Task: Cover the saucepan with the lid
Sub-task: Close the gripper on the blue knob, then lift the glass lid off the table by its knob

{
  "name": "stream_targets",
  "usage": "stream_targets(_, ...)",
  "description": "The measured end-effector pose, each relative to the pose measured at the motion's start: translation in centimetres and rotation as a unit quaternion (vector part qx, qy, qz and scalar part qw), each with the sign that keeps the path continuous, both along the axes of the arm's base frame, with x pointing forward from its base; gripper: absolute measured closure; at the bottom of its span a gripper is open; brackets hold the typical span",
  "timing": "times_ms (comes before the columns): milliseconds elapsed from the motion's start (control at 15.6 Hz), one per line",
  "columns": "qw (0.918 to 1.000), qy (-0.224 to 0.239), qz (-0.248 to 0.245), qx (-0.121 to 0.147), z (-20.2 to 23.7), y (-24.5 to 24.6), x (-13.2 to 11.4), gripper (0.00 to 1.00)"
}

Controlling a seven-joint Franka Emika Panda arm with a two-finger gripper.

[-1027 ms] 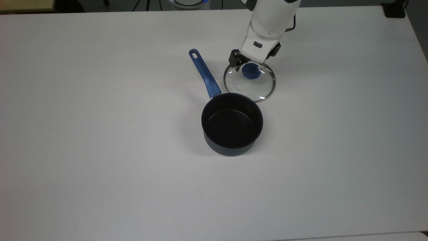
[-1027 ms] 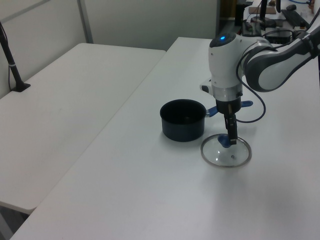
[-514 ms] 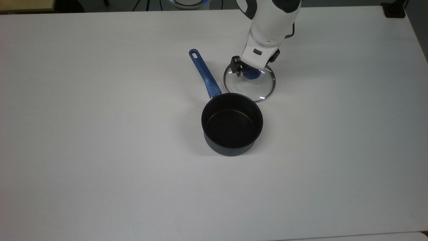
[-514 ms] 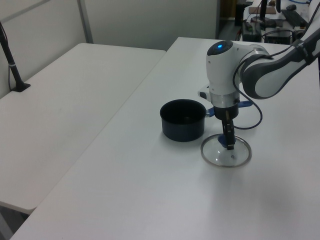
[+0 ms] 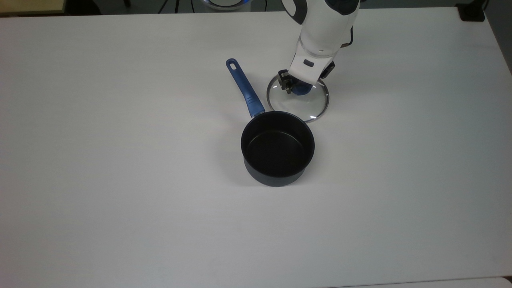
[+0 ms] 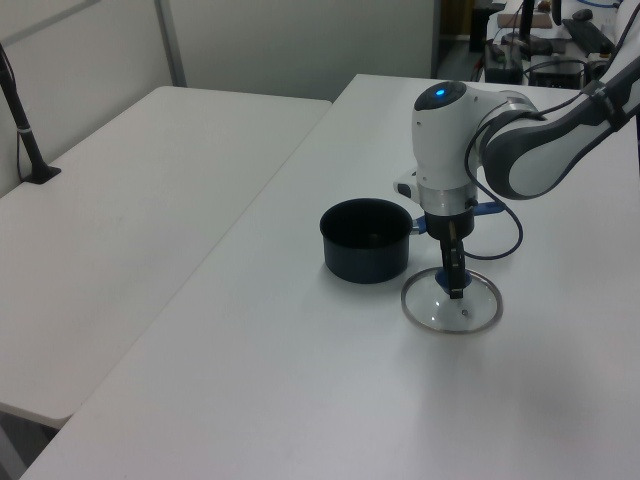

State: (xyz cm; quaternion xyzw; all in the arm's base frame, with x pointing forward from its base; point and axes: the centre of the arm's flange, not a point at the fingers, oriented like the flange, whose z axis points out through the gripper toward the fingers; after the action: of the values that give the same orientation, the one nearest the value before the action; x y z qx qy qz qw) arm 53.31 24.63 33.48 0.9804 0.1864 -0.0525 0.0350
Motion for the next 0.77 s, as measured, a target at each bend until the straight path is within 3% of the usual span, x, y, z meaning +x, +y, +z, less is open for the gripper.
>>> stream_targets(449,1.0,-0.002,0.0,0.001,0.2,0.0,0.1,0.39)
stream_targets(771,1.0,-0.009,-0.003,0.001,3.1,-0.4,-0.2,0.39)
